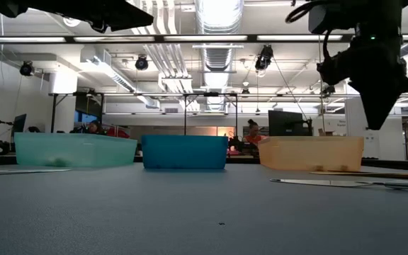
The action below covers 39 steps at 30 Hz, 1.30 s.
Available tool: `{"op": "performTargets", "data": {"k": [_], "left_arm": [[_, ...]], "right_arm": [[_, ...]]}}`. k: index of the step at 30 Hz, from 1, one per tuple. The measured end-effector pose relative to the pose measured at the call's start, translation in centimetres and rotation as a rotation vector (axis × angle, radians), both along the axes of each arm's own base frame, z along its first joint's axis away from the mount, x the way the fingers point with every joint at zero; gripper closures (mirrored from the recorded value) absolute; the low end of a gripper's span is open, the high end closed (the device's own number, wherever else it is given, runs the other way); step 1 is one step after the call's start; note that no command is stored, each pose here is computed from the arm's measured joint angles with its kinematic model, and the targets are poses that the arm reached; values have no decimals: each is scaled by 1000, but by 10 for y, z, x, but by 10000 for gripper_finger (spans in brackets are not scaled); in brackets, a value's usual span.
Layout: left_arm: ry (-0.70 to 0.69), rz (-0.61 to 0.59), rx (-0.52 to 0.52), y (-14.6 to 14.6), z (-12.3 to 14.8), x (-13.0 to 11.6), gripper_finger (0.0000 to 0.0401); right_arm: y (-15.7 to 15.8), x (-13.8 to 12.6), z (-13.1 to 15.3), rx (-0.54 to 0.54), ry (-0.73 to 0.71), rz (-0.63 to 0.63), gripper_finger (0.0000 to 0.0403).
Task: Sort silverware by color (type)
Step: Put the gold table knife into the blue bin
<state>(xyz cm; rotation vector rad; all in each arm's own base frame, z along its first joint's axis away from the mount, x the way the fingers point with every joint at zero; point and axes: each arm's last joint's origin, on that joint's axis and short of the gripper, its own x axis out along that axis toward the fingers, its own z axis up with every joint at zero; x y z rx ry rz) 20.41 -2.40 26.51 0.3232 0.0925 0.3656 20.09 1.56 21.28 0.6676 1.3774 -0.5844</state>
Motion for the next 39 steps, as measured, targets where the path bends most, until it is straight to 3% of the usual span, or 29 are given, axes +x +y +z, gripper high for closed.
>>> {"op": "performTargets", "data": {"k": [6,14,30,39], "left_arm": [[10,0,2,0,-1,-1,280],[12,0,2,0,-1,-1,280],[32,0,6,0,-3,-1,280],[35,-1,22,0,-3,-1,280]], "right_arm": [[5,-2,-5,3,4,58,360],[16,9,-12,21,-149,74,360],[26,21,-14,27,-249,114,360],[32,53,-35,0,-120,232,360]]}}
